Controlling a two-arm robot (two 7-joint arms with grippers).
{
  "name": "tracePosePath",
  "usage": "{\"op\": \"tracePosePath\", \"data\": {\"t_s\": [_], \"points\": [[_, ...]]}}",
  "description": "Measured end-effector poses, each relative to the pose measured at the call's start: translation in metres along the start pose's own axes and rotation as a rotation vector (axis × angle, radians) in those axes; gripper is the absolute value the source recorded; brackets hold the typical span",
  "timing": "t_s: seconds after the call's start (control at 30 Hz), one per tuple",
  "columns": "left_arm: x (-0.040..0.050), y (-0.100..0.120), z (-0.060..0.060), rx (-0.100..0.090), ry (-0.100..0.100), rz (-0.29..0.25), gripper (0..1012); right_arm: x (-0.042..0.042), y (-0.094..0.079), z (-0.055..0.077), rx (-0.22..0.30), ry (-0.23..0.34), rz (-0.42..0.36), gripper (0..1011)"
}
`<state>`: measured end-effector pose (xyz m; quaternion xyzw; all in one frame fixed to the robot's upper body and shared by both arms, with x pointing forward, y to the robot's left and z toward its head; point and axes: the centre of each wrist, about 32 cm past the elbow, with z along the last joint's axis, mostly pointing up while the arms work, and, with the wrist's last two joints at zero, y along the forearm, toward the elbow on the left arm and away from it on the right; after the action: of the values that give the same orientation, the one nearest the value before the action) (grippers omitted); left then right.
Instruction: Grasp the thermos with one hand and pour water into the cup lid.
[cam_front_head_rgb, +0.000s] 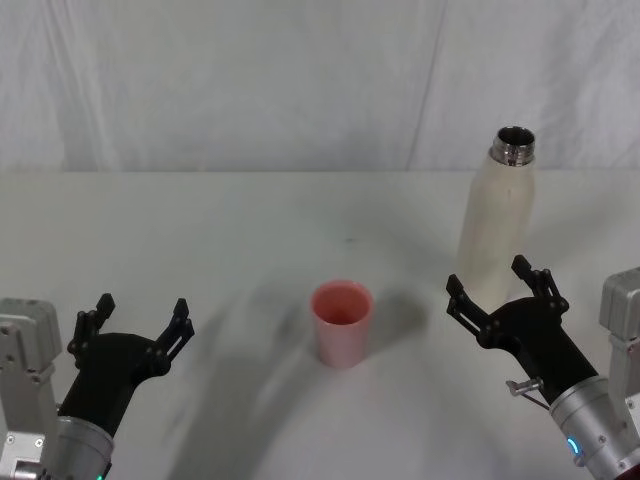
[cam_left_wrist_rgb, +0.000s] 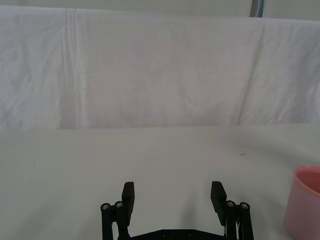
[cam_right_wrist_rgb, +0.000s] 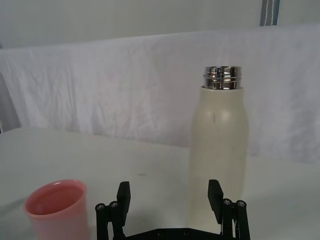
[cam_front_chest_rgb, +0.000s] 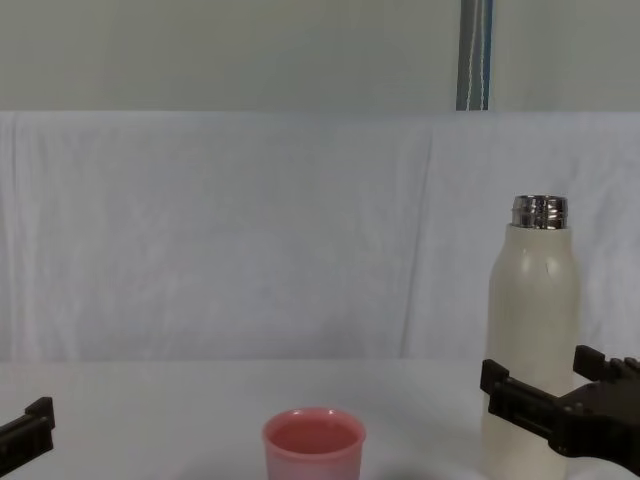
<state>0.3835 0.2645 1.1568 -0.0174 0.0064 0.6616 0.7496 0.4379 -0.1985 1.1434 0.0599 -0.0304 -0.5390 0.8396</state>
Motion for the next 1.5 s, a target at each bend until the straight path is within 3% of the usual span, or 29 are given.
{"op": "tracePosePath", "data": {"t_s": [0.47,1.5], "points": [[0.0,0.0,0.0,0.0,0.0,0.0,1001,-0.0036,-0.0061,-0.0006,0.001,0.002,0.041,1000],[0.0,0.0,0.0,0.0,0.0,0.0,1001,-0.0031,-0.0049,-0.0003,0.003,0.003,0.037,1000]]}}
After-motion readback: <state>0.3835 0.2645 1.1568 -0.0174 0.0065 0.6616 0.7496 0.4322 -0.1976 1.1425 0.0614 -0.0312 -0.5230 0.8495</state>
